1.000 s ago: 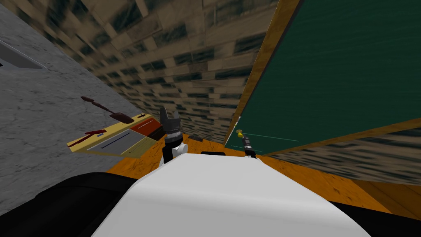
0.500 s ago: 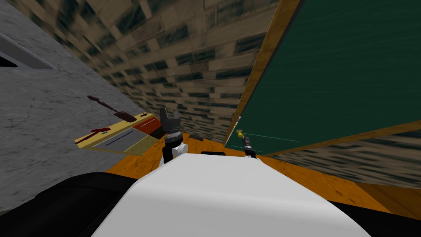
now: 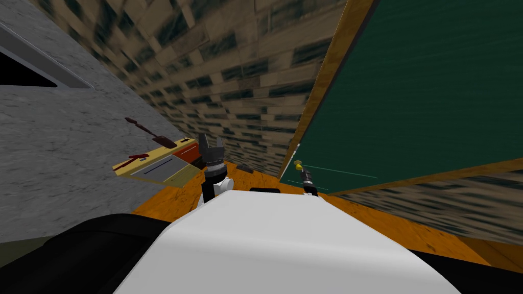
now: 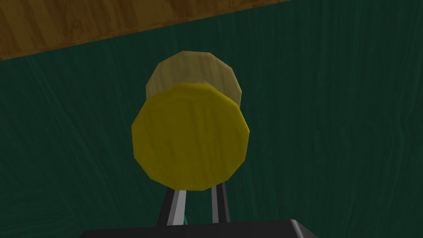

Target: Pull the door open

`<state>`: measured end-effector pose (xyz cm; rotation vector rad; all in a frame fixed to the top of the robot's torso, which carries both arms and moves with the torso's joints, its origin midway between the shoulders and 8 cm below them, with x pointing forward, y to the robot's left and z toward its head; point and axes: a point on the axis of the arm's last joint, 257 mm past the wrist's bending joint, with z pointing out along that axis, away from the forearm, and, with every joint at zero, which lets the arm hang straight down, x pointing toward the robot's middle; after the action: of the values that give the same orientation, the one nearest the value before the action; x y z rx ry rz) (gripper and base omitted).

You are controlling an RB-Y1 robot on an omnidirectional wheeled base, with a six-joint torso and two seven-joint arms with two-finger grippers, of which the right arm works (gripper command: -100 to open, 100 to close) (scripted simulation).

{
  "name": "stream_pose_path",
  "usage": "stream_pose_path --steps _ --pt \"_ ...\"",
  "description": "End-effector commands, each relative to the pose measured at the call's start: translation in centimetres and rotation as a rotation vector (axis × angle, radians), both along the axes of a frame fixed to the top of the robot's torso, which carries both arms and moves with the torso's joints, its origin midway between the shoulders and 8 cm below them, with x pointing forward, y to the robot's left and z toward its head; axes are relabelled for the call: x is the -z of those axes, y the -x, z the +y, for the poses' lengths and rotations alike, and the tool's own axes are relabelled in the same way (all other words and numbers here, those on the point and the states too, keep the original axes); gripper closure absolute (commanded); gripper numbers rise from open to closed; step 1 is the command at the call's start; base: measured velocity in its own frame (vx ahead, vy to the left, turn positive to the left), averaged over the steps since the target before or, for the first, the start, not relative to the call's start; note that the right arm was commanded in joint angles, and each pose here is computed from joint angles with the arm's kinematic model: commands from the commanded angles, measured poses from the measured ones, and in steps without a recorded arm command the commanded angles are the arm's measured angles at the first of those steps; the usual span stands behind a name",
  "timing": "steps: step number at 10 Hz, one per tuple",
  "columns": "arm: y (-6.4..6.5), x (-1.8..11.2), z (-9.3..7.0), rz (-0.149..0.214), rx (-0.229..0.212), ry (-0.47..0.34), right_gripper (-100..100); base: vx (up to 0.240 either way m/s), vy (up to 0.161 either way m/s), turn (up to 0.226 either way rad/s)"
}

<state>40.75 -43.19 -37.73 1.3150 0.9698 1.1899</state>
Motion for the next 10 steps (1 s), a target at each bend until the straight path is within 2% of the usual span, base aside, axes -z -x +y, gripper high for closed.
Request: stream_pose_path --steps 1,2,5,6,7,8,9,10 --pt "-0.9 -0.8 1.1 -0.034 -0.019 -0.038 100 -0.036 -0.009 0.045" --pt "-1.0 -0.8 1.0 -0.043 -0.014 -0.091 100 -0.043 -0.016 0.06" --pt "-1.0 -0.8 1.0 -0.043 -0.014 -0.092 100 -0.02 -0.009 0.019" --pt "-1.0 -0.8 0.9 -0.052 -0.009 -0.147 100 -0.023 -0.005 0.071" --pt "-1.0 -0.8 0.9 -0.052 -0.009 -0.147 100 -0.027 -0.018 0.047" --pt "-1.1 -0.8 0.8 -0.062 -0.005 -0.201 100 -0.045 -0.023 0.085" --pt "-1.1 -0.8 0.8 -0.062 -0.005 -0.201 100 -0.035 -0.013 0.038" --pt "0.0 0.4 0.0 -0.032 0.019 -0.243 -100 -0.029 -0.015 -0.013"
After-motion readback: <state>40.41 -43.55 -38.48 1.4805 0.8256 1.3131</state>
